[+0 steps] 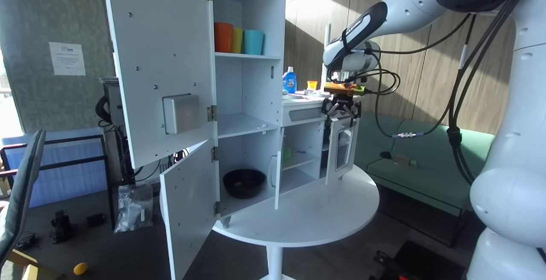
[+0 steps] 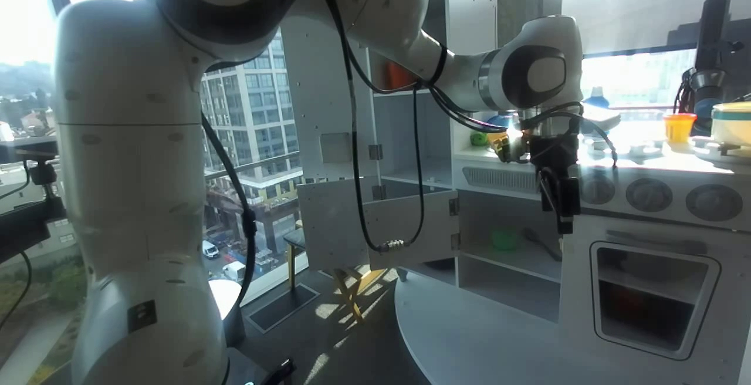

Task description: Open all the cabinet doors

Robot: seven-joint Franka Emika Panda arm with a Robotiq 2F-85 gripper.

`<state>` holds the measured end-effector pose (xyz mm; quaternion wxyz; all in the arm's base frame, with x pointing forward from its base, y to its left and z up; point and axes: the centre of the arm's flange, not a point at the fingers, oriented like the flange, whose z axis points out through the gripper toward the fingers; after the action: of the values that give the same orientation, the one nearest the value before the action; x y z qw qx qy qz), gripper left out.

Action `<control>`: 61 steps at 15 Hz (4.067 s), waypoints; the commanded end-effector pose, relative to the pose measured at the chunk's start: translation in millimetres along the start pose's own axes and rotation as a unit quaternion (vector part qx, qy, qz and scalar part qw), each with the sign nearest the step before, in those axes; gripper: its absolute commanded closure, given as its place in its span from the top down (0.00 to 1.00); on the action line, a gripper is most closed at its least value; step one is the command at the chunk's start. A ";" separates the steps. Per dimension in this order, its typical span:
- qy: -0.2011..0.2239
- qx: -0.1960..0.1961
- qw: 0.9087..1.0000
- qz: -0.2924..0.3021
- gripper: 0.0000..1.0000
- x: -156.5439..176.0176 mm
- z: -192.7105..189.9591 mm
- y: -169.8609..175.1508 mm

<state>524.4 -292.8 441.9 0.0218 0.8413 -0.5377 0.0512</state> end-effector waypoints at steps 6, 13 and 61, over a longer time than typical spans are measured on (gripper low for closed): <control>0.036 0.018 0.996 -0.079 1.00 1.3 5.9 7.4; 0.033 0.114 0.993 0.013 1.00 -12.3 31.3 5.8; 0.285 0.010 0.931 0.227 1.00 -63.6 -32.3 144.3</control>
<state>372.1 -337.3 435.5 0.1617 0.6096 -0.7159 0.2996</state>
